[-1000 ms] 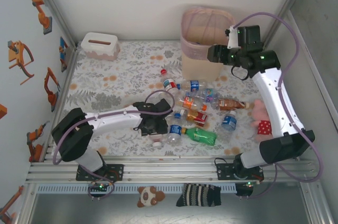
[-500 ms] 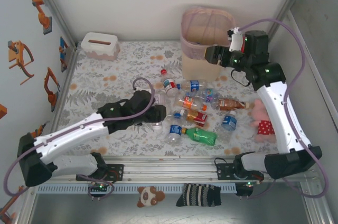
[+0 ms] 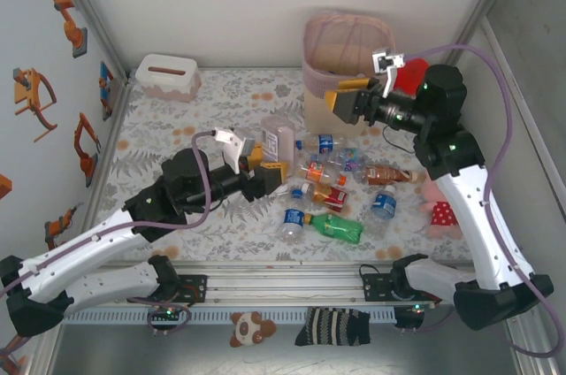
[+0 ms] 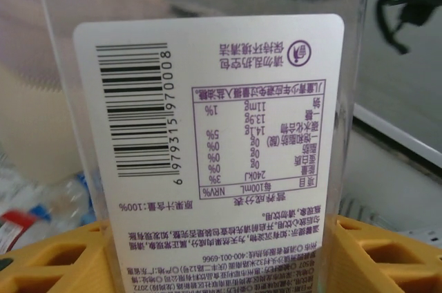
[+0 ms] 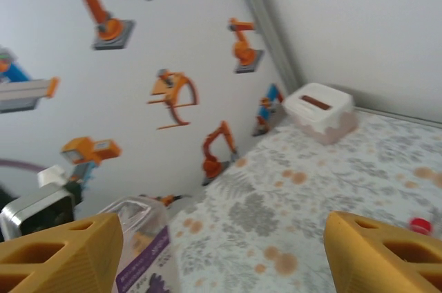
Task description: Put the plastic bottles in the bin
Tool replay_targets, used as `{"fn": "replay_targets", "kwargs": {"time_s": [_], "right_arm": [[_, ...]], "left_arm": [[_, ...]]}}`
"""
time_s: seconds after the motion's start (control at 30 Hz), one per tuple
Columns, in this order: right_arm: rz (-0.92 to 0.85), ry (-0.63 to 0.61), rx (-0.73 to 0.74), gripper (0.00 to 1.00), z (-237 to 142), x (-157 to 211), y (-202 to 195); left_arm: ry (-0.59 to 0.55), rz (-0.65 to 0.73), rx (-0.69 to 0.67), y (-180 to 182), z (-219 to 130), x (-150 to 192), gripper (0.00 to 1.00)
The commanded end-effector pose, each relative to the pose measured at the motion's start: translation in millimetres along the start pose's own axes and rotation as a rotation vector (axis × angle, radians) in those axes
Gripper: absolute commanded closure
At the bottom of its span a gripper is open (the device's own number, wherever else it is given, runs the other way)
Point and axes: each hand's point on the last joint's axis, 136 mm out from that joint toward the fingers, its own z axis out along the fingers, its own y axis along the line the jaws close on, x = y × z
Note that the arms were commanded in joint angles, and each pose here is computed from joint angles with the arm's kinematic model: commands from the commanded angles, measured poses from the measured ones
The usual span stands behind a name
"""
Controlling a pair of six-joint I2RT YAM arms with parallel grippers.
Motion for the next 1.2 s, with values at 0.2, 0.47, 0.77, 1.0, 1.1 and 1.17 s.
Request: {"fn": "replay_targets", "kwargs": {"time_s": [0.2,0.47,0.77,1.0,1.1,1.17], "right_arm": [[-0.287,0.013,-0.368,0.11,-23.1,12.2,114.7],[-0.325,0.032,-0.421,0.04,-27.0,22.8,136.9],[-0.326,0.11,-0.513,0.04,-26.2,48.3,151.5],[-0.337,0.131,-0.506,0.14,-24.2,61.1,148.0],[-0.335,0.137,-0.51,0.2,-24.1,63.7,147.2],[-0.333,0.144,-0.513,0.22,-24.7,65.2,147.7]], "left_arm": [[-0.133,0.197,0.456,-88.7,-11.2,-48.0,0.51],[-0.153,0.212,0.582,-110.1,-14.1,-57.6,0.55],[-0.17,0.231,0.616,-115.8,-12.1,-61.2,0.55],[-0.186,0.23,0.624,-116.9,-12.9,-63.1,0.55],[-0.194,0.232,0.624,-117.4,-13.2,-65.0,0.54],[-0.194,0.234,0.621,-116.7,-12.7,-65.0,0.54]]}}
